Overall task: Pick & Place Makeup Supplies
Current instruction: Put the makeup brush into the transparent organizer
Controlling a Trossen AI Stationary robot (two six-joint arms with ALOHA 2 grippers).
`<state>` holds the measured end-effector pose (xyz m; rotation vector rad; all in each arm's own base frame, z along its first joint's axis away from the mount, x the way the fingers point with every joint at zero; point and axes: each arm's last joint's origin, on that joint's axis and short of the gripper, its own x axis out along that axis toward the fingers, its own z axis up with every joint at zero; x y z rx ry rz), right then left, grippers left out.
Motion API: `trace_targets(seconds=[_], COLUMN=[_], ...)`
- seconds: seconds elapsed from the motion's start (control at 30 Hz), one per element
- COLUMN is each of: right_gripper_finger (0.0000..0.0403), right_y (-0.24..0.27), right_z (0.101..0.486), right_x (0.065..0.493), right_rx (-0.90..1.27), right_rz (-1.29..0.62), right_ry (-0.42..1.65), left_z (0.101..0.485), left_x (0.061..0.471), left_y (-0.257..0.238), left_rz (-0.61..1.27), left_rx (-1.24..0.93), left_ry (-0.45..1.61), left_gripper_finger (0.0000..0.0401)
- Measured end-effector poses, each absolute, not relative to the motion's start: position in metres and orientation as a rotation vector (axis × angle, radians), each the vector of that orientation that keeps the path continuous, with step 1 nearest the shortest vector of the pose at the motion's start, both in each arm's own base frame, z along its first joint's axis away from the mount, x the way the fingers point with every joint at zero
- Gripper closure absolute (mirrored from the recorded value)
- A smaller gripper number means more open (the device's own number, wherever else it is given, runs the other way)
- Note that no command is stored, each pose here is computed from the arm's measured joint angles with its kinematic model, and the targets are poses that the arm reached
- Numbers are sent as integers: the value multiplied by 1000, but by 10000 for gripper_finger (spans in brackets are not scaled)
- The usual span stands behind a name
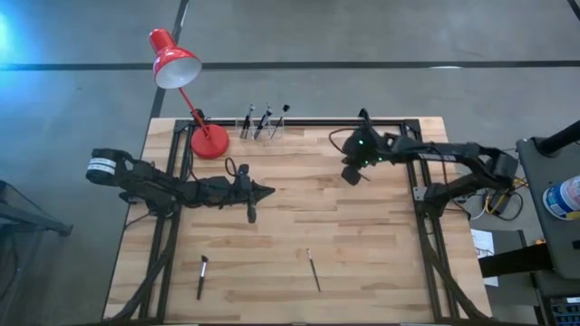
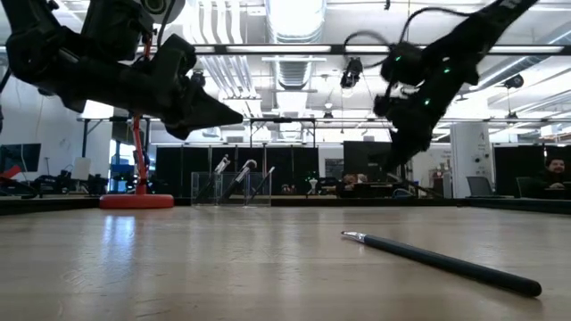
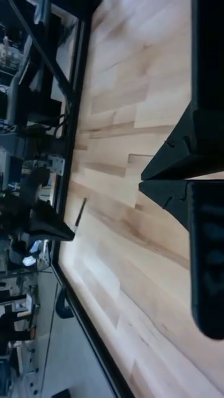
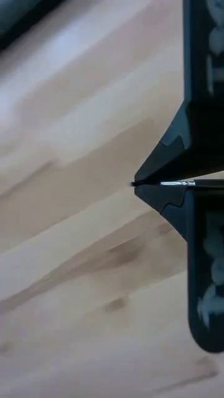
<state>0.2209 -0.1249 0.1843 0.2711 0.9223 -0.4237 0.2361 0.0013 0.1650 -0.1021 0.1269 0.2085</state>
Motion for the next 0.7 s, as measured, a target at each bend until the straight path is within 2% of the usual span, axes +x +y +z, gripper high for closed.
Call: trace_targets(seconds=[0.13,0.3,0.43,0.57,0.7], right_gripper_finger=[394,394,394,394,394], right_y=[-100,-75,-55,-36,-21], right_z=[197,209,217,226,233], right_x=[226,237,247,256,264], right_rx=[225,177,165,138,131], right_rz=[-366,-264,-149,-62,-5], right_ry=[669,386,185,15,-25], left_z=[170,177,184,185,191], left_x=[242,260,275,286,293], left_y=[1,1,-2,-4,-5], left_rz=[217,225,182,113,98], left_rx=[-141,-169,-133,-126,-129], left_ry=[117,112,27,-21,-66], left_gripper_finger=[383,327,291,275,273])
